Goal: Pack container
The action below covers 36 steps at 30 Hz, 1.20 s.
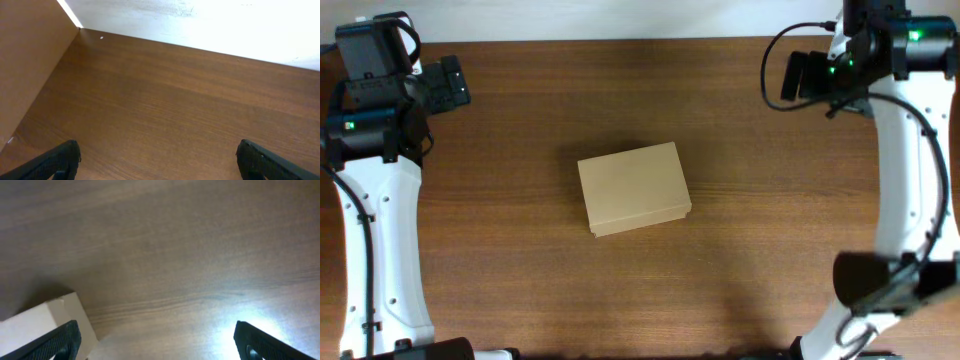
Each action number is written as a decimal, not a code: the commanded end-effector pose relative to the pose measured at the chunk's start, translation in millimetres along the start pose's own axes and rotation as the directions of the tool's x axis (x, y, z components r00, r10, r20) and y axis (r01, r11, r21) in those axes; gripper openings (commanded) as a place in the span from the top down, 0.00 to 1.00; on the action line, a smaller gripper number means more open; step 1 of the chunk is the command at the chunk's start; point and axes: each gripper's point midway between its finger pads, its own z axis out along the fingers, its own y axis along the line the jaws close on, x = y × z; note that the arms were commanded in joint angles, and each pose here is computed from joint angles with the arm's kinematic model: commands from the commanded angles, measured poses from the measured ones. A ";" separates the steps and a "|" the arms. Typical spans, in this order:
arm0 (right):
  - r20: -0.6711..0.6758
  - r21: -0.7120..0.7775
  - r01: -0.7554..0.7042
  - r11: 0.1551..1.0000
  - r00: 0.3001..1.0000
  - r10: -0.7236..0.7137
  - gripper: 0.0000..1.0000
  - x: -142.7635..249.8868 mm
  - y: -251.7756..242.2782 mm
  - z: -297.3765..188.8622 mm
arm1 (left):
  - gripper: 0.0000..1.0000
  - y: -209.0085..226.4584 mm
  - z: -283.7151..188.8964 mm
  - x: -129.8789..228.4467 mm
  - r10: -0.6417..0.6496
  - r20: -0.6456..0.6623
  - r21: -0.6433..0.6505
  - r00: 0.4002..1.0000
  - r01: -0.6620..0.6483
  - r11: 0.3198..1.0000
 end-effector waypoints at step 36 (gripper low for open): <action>0.779 -0.187 0.060 0.980 0.617 0.111 0.01 215.0 -40.7 52.9 | 0.00 -0.4 2.5 1.3 0.001 -0.007 0.002 1.000 -0.001 1.000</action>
